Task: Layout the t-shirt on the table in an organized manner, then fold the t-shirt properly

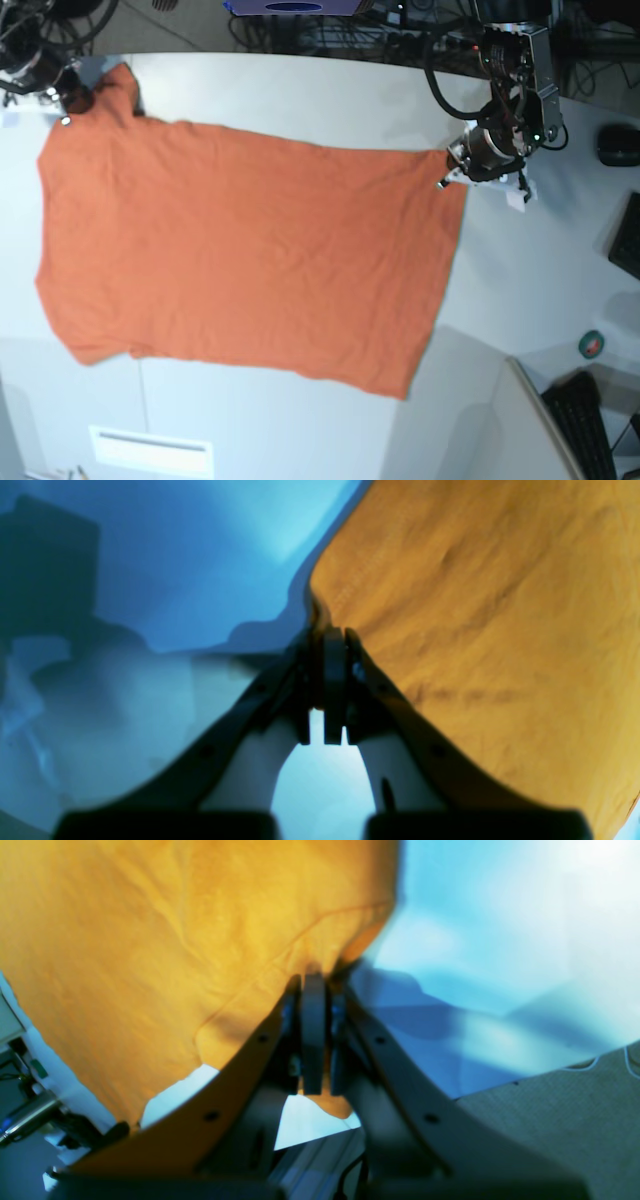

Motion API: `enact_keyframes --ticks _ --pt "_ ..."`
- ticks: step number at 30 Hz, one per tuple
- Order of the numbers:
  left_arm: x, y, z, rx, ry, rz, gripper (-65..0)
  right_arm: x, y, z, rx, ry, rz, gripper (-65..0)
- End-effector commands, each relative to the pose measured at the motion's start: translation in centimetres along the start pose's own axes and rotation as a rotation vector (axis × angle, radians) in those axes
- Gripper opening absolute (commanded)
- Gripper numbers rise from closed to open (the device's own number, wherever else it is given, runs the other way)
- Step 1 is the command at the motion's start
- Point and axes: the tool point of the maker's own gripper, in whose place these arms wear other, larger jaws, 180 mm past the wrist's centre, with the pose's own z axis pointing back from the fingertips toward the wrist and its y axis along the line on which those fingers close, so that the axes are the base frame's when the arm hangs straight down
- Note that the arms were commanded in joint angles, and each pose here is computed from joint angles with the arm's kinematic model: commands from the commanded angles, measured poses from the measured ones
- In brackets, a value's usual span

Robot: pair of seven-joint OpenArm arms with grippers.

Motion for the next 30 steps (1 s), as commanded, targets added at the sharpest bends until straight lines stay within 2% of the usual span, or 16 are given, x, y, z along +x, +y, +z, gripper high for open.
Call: enact_keyframes --ticks 1,6,10,18,26,30 --pt "0.8 -0.2 0.5 -0.005 -0.021 -0.013 -65.0 1.1 0.3 0.5 0.012 -0.024 0.018 -65.0" --pt "2.0 -1.4 2.5 -0.036 -0.079 -0.047 -65.0 1.9 1.7 1.1 0.029 -0.044 0.055 -65.0" --pt "1.3 -2.8 3.4 -0.067 0.014 -0.057 -65.0 2.9 3.9 1.6 0.03 -0.033 0.023 -65.0" --pt "3.6 -6.1 3.3 -0.131 -0.006 -0.051 -65.0 5.7 8.6 1.2 0.105 -0.021 0.024 -65.0" --pt "5.9 -8.0 2.5 -0.162 -0.02 -0.035 -65.0 8.7 11.1 1.6 0.138 -0.073 0.021 -65.0" --pt "6.4 -8.5 1.9 -0.167 -0.014 -0.023 -65.0 8.7 11.9 0.9 0.149 -0.056 0.027 -65.0"
